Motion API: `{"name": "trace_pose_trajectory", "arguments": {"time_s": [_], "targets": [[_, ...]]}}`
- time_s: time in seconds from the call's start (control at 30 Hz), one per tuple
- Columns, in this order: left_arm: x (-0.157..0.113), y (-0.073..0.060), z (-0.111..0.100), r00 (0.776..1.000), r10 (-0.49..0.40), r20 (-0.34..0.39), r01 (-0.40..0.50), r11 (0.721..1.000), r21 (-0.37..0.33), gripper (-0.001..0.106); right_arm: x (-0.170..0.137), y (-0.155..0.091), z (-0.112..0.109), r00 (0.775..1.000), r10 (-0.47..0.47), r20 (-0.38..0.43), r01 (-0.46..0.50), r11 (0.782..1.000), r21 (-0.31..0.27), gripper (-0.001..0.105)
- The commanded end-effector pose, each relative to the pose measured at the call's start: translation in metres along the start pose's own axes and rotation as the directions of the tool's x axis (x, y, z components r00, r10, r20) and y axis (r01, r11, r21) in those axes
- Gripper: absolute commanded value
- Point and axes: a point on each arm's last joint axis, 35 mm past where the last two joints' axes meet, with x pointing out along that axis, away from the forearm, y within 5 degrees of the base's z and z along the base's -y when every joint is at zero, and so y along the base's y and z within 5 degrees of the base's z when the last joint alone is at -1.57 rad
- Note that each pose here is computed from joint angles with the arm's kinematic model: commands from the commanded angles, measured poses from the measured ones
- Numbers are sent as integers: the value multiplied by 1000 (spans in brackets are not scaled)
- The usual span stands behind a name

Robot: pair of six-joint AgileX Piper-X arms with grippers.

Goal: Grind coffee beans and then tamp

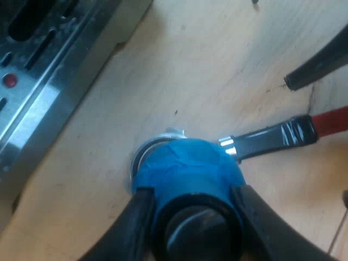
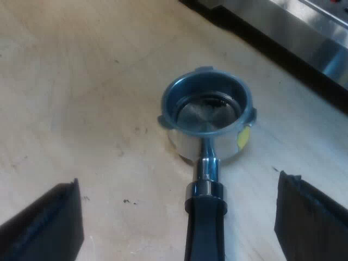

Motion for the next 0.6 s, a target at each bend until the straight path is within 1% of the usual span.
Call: {"name": "trace_pose_trajectory", "arguments": {"time_s": [0.03,0.17,0.33,0.47,0.6], "targets": [[9,0,6,1000,-8,3,8,1000,5,0,-1,0,1,1000,-7,13,7,1000,-5,74],[26,4,9,999,-5,-32,5,1000,3,0,-1,0,1,1000,-7,13,7,1000,-5,74],[40,7,11,999,-4,-53,3,1000,-2,0,-1,0,1,1000,-7,13,7,1000,-5,74],[55,10,9,995,0,-102,-1,1000,-13,0,-1,0,1,1000,-7,13,7,1000,-5,74],[65,12,8,991,2,-134,-4,1000,-20,0,-1,0,1,1000,-7,13,7,1000,-5,74]]}}
